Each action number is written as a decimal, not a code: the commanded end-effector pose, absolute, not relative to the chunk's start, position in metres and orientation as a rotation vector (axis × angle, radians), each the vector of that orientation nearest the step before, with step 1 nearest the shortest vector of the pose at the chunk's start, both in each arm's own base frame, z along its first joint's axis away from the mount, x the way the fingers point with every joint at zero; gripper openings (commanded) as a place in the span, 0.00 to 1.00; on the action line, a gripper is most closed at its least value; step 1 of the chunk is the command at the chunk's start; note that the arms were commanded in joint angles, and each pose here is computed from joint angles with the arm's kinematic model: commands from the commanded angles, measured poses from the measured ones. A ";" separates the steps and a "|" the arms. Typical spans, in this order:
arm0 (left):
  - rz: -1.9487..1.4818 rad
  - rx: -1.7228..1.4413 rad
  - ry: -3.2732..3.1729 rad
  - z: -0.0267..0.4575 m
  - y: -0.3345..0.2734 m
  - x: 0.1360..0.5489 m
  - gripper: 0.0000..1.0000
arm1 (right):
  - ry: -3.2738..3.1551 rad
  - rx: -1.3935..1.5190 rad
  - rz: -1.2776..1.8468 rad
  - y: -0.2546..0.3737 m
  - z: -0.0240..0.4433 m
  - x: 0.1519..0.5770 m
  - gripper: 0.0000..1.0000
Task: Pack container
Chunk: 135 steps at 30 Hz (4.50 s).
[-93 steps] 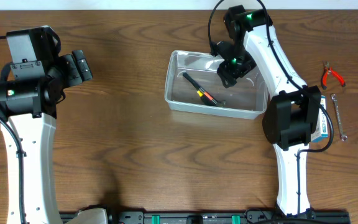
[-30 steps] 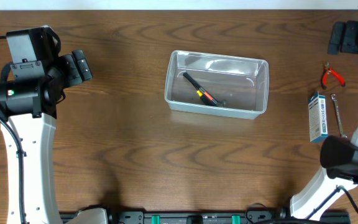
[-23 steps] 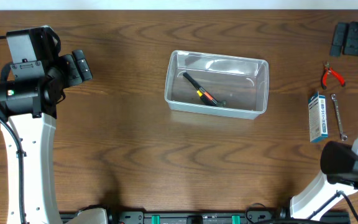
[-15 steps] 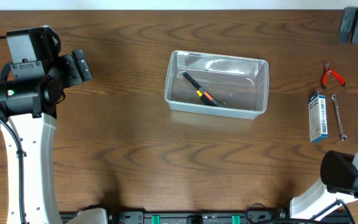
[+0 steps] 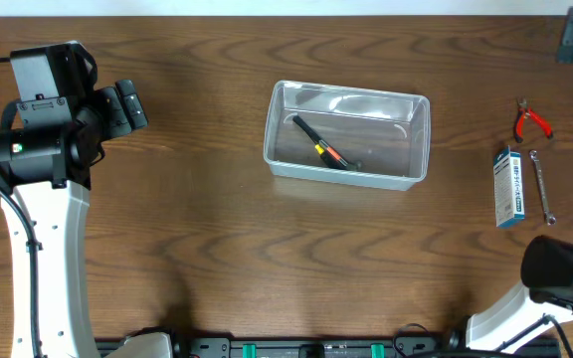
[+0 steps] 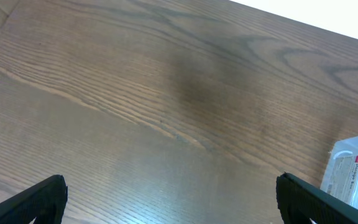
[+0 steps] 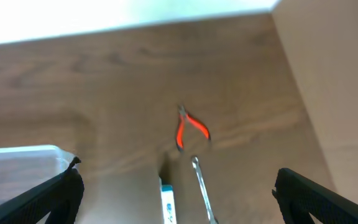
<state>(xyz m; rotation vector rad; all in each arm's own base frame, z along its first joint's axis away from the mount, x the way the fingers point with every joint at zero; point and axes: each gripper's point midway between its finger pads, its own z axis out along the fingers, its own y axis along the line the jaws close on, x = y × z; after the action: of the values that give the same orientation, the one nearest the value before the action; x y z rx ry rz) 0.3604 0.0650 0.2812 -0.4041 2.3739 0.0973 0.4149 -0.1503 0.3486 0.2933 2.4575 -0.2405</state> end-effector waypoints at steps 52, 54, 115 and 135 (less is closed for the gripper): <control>0.122 -0.396 2.362 0.287 0.068 0.362 0.98 | 3.082 0.438 -0.093 -0.195 0.005 0.470 0.96; 0.122 -0.396 2.362 0.287 0.068 0.362 0.98 | 3.099 0.442 -0.085 -0.195 -0.002 0.468 0.96; 0.122 -0.396 2.362 0.287 0.068 0.362 0.98 | 2.533 -0.308 0.045 0.031 0.298 0.466 0.01; 0.122 -0.396 2.362 0.287 0.068 0.362 0.98 | 2.659 -0.828 0.103 0.196 0.236 0.415 0.01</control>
<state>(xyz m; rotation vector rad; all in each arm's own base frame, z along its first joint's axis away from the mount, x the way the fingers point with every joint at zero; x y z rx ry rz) 0.3606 0.0650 0.2809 -0.4040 2.3747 0.0969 0.4107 0.1903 0.2571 -0.7981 2.6181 0.1364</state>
